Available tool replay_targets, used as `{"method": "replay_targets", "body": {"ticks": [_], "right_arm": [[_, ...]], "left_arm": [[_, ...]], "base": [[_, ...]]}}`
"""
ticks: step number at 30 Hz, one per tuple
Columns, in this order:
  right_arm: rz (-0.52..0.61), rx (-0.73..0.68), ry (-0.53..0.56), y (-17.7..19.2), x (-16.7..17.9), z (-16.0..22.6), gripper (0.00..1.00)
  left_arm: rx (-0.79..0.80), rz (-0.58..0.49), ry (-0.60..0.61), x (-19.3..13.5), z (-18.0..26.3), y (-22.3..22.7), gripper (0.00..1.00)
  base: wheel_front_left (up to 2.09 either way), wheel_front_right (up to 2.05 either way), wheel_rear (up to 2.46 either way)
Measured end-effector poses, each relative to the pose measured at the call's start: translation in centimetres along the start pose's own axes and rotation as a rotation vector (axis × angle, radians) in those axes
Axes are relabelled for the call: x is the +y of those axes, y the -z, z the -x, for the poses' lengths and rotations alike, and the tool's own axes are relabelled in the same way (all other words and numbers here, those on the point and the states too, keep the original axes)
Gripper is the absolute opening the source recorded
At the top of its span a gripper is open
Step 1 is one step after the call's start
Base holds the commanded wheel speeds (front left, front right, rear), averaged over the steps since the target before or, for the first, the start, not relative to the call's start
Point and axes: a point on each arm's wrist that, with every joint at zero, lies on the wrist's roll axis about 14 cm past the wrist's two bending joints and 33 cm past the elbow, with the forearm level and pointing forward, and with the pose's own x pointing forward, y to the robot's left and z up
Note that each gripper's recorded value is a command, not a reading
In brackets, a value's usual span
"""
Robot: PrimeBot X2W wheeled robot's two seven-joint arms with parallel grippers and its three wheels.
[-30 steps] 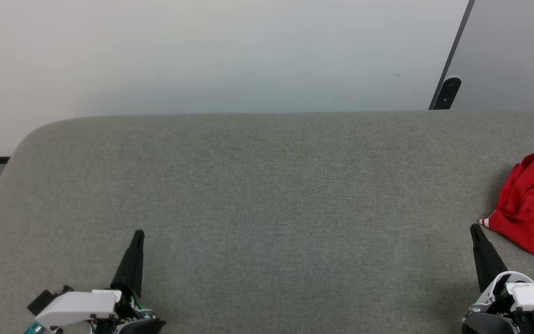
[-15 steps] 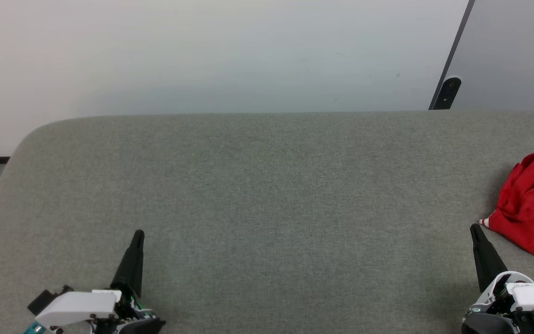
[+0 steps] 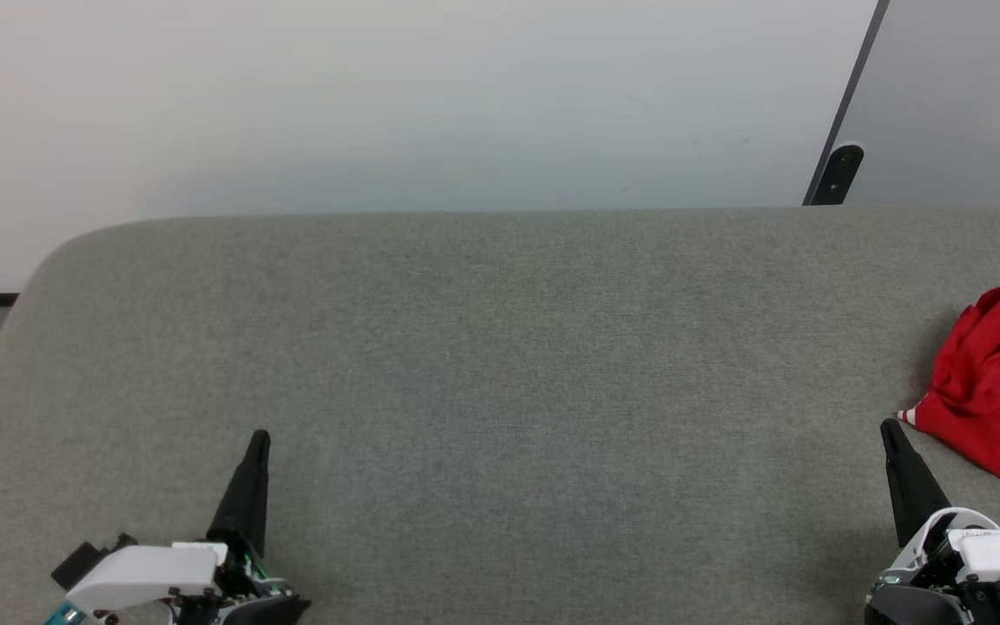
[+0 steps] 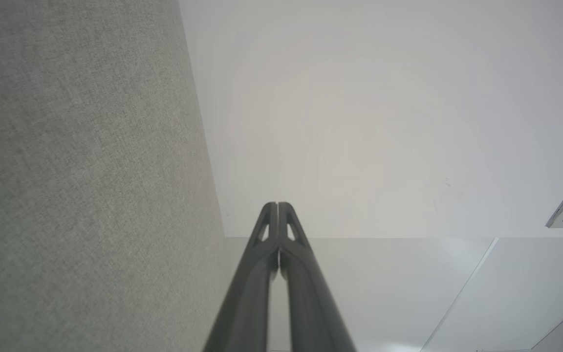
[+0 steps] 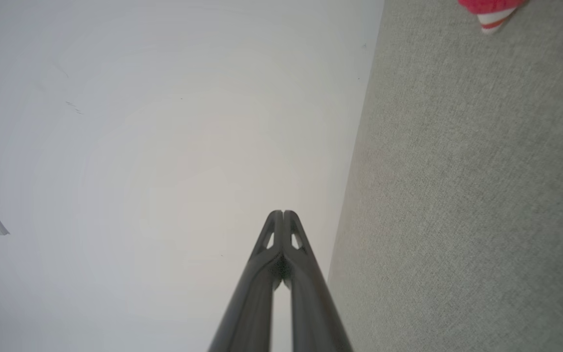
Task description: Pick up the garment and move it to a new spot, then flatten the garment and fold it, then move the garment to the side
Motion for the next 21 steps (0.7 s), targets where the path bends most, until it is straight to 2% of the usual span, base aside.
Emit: {"method": "replay_targets", "body": {"ticks": [21], "right_arm": [[0.000, 0.000, 0.000, 0.01, 0.00, 0.00, 0.00]], "left_arm": [[0.000, 0.000, 0.000, 0.00, 0.00, 0.01, 0.00]], "base": [[0.00, 0.00, 0.00]]}}
